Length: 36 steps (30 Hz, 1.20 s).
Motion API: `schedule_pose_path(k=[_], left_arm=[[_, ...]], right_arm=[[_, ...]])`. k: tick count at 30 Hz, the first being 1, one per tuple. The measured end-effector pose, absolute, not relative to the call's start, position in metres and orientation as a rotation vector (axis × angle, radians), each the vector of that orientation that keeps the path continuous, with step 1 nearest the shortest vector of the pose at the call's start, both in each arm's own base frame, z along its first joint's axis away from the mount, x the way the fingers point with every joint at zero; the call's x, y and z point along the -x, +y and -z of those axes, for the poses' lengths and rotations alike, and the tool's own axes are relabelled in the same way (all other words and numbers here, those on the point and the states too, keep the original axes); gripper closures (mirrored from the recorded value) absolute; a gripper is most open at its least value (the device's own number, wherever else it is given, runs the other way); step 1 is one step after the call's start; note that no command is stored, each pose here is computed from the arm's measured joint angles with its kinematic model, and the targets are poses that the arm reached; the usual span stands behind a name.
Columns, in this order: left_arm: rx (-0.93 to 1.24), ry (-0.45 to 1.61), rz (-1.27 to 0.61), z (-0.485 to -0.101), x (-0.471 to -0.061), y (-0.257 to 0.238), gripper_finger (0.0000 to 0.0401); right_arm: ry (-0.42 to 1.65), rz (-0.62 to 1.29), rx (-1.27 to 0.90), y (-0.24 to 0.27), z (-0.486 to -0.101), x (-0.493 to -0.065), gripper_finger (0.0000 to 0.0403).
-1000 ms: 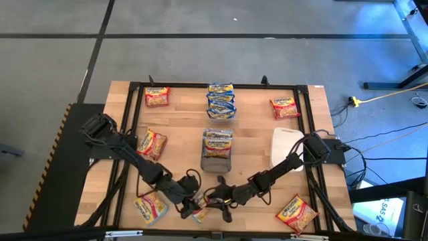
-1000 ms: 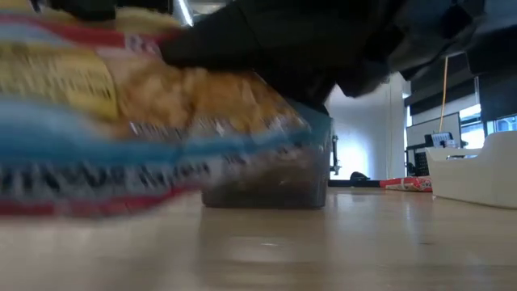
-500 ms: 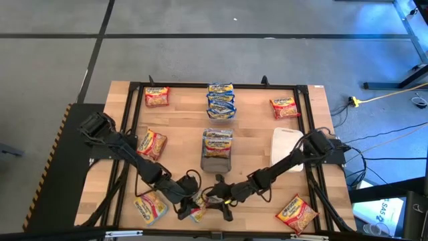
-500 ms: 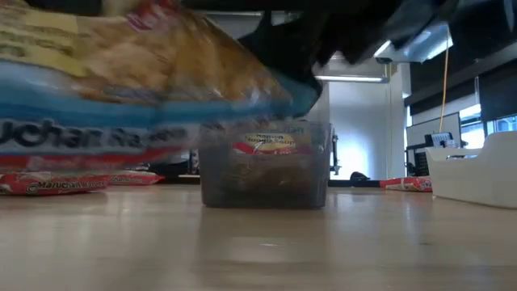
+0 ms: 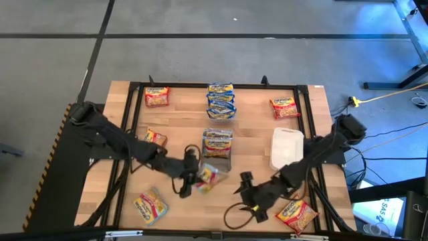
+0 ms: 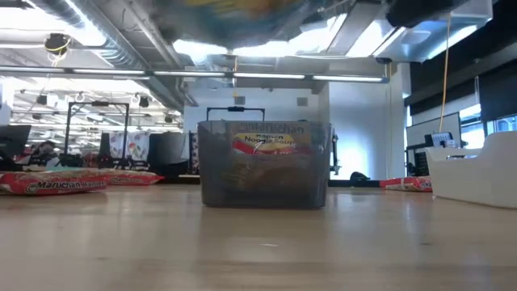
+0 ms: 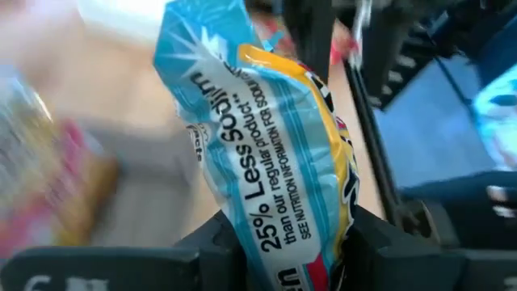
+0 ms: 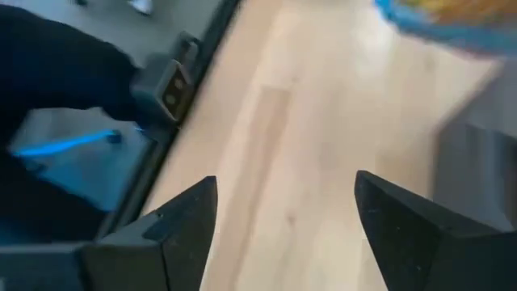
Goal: Sort Maruchan noodles
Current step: Put the light blue noodle pack into the black bin
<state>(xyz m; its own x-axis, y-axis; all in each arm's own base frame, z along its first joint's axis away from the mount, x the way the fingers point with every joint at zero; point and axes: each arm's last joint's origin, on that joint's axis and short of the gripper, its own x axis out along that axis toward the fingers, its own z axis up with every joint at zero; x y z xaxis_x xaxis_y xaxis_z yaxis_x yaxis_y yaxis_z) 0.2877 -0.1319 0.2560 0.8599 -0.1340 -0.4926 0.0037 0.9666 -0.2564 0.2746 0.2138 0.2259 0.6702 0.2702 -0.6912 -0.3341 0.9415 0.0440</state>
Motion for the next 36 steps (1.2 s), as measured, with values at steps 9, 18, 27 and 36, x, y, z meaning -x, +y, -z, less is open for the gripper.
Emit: schedule_pose_path(k=[9, 18, 27, 36], left_arm=[[-0.094, 0.729, -0.013, -0.294, -0.335, -0.083, 0.0294], [-0.141, 1.117, 0.025, -0.271, -0.382, -0.052, 0.0294], [-0.145, 1.303, 0.098, -0.231, -0.403, -0.048, 0.0294], [-0.197, 1.298, 0.103, -0.222, -0.409, -0.050, 0.0287]], right_arm=[[0.762, -0.120, -0.011, 0.230, -0.193, -0.218, 0.0134], [0.716, 0.063, -0.161, 0.221, -0.145, -0.175, 0.0134], [0.659, 0.087, -0.235, 0.217, -0.136, -0.170, 0.0134], [0.650, 0.079, -0.235, 0.218, -0.137, -0.171, 0.0134]])
